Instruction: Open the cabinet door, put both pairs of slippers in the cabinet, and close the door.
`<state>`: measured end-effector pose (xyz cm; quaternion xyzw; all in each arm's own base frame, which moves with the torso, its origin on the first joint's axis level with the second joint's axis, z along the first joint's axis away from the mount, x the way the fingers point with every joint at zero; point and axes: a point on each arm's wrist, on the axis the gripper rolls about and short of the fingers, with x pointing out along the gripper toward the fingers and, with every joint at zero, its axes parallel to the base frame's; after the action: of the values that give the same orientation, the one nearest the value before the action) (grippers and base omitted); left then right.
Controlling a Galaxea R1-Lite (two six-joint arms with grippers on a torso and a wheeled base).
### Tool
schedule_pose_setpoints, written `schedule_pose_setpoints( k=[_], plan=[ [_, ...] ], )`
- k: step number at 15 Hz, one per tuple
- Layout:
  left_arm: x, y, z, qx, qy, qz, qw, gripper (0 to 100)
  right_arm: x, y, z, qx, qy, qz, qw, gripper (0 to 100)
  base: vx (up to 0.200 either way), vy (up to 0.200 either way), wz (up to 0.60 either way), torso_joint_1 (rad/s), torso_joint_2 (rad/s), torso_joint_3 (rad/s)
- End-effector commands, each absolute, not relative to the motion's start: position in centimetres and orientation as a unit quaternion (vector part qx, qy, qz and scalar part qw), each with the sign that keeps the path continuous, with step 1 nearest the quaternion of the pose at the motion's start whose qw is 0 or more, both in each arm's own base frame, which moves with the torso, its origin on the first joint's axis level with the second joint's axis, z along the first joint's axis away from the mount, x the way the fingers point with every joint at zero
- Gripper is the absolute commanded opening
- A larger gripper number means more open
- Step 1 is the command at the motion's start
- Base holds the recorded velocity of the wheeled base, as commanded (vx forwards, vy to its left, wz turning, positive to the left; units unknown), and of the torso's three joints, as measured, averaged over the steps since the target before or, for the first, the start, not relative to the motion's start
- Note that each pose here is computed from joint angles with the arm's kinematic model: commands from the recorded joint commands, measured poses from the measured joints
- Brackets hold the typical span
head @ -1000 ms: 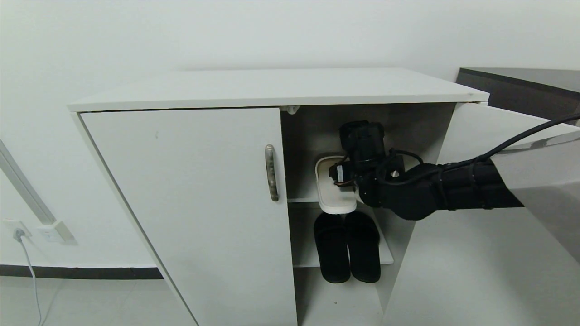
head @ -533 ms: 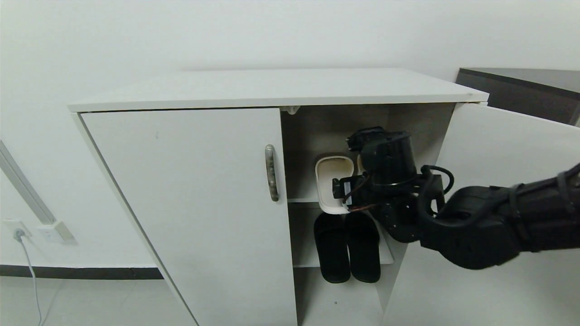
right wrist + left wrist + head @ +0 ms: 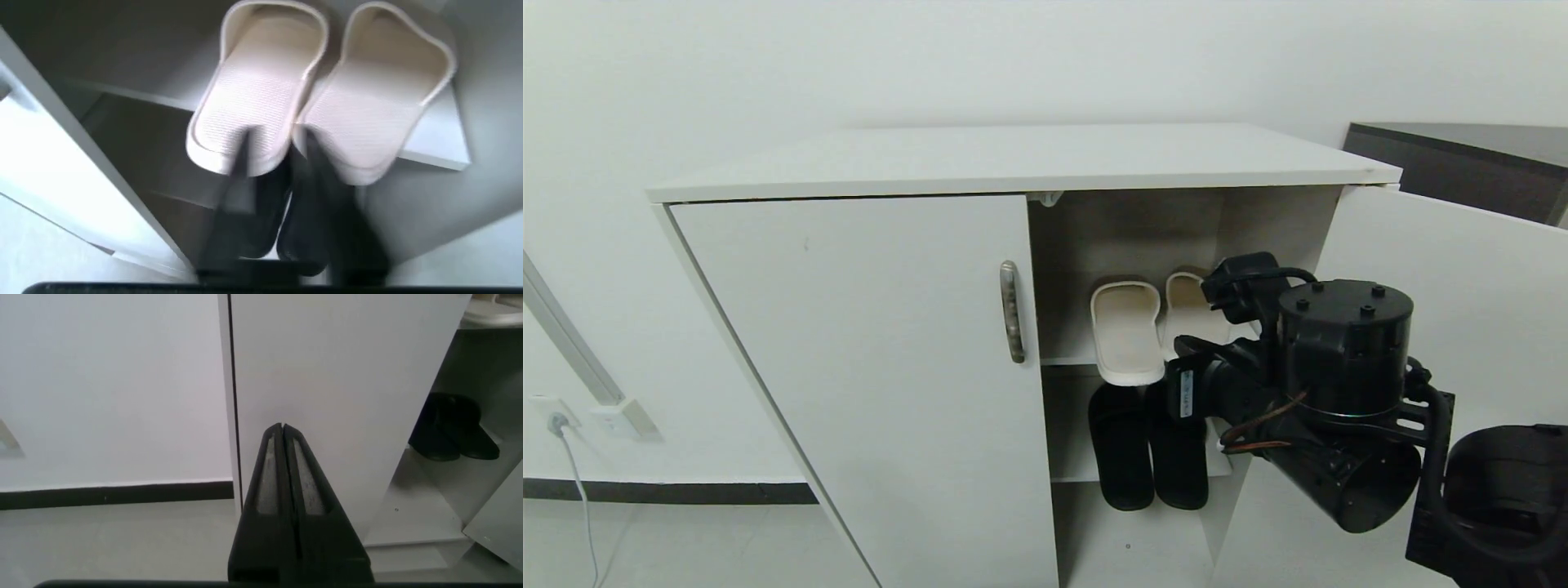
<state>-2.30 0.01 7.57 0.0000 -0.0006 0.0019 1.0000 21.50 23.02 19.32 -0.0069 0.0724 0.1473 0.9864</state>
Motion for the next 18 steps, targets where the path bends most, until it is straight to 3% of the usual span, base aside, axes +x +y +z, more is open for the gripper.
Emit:
schedule_pose_setpoints(
  k=[1, 4, 18],
  plan=[
    [-2.29, 0.01, 7.57, 0.000, 0.000, 0.003, 1.000, 0, 21.30, 22.96, 19.40, -0.006, 0.071, 0.149, 0.986, 0, 0.000, 0.000, 0.00, 0.000, 0.00, 0.000],
    [-2.29, 0.02, 7.57, 0.000, 0.000, 0.002, 1.000, 0, 21.26, 22.97, 19.36, -0.006, 0.072, 0.147, 0.986, 0, 0.000, 0.000, 0.00, 0.000, 0.00, 0.000],
    [-2.29, 0.01, 7.57, -0.002, 0.000, 0.002, 1.000, 0, 21.08, 23.05, 18.84, -0.015, 0.079, 0.149, 0.986, 0, -0.200, 0.000, 0.00, 0.003, 0.00, 0.003]
  ],
)
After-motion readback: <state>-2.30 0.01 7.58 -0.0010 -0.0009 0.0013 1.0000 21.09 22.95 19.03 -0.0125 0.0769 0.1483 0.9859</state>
